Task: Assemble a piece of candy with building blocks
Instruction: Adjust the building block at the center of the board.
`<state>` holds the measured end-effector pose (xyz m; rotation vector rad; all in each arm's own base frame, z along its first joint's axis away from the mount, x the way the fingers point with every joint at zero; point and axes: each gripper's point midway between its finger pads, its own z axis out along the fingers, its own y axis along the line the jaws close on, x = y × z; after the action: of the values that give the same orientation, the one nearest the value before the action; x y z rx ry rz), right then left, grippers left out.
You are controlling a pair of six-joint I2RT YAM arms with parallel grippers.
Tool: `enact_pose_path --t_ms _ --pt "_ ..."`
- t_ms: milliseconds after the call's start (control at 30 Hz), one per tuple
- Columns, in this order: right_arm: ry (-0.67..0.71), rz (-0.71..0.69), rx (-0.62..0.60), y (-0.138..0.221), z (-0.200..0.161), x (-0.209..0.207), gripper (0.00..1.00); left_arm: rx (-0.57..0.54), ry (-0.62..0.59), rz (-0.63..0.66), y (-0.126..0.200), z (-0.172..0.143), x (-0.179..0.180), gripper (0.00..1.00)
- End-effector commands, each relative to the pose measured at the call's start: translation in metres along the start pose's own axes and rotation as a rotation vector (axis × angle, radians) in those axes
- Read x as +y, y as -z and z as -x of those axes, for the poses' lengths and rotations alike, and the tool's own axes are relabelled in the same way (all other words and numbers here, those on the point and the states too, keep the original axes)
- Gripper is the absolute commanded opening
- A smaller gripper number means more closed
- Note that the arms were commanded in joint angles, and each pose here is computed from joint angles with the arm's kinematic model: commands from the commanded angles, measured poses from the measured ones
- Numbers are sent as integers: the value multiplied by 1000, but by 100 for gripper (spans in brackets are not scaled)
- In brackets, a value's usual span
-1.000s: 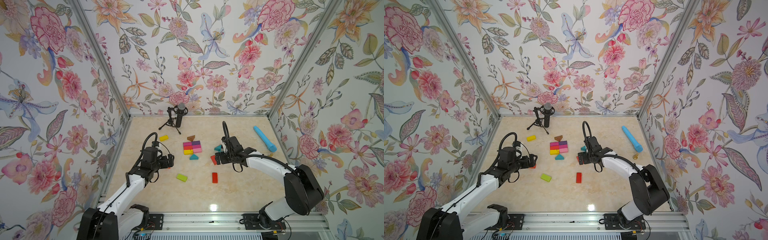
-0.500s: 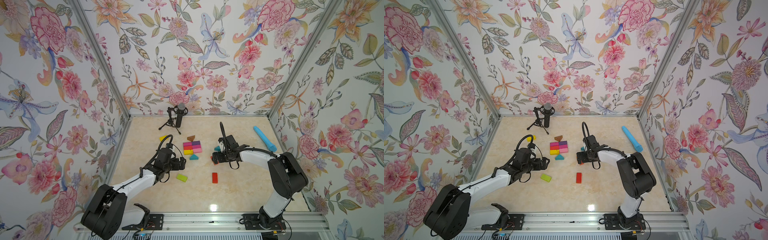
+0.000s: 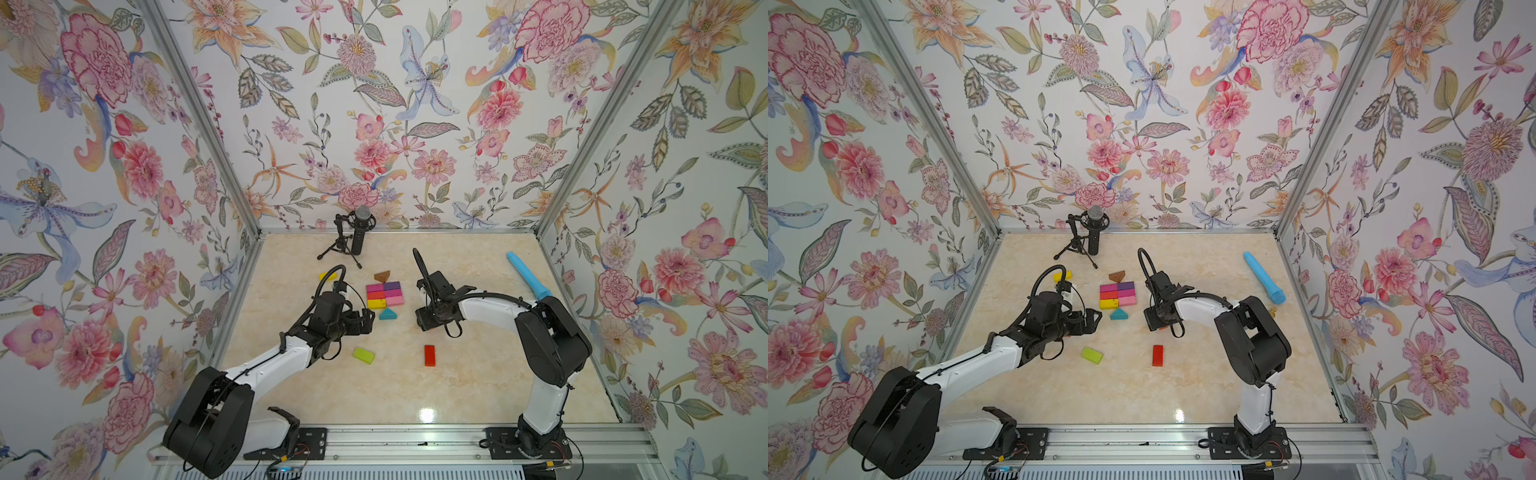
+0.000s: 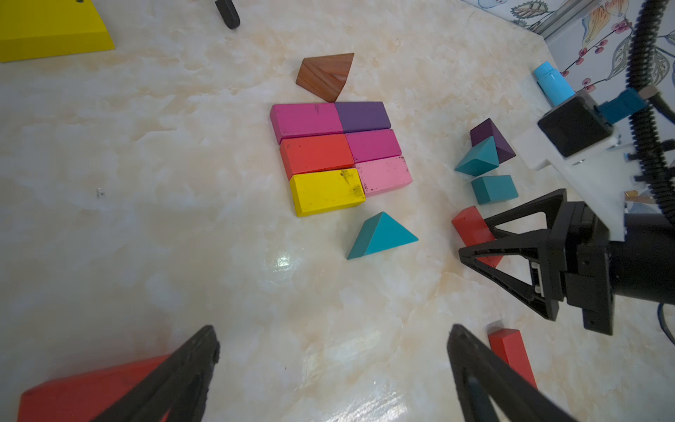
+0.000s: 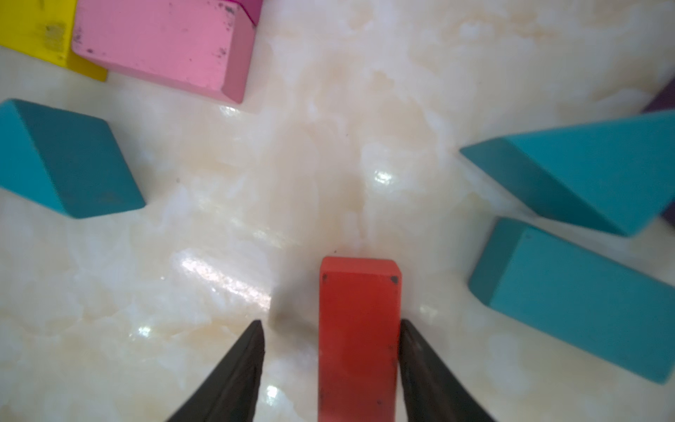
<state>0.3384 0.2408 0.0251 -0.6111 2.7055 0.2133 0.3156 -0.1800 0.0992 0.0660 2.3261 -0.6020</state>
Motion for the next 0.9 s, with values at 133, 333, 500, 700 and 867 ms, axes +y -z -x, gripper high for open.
enact_pose_path --t_ms 133,333,500,700,867 --pt "150 -91 59 -1 0 -10 33 -30 -1 -5 7 9 4 99" --pt "290 -55 66 -12 8 14 32 -38 22 -2 10 13 13 99" --pt "394 -59 74 -15 9 18 34 -51 27 -2 12 18 15 99" --pt "373 -69 75 -9 6 10 51 -56 30 -7 12 22 14 99" --pt "308 -57 30 7 15 15 69 -58 29 -12 12 25 12 99"
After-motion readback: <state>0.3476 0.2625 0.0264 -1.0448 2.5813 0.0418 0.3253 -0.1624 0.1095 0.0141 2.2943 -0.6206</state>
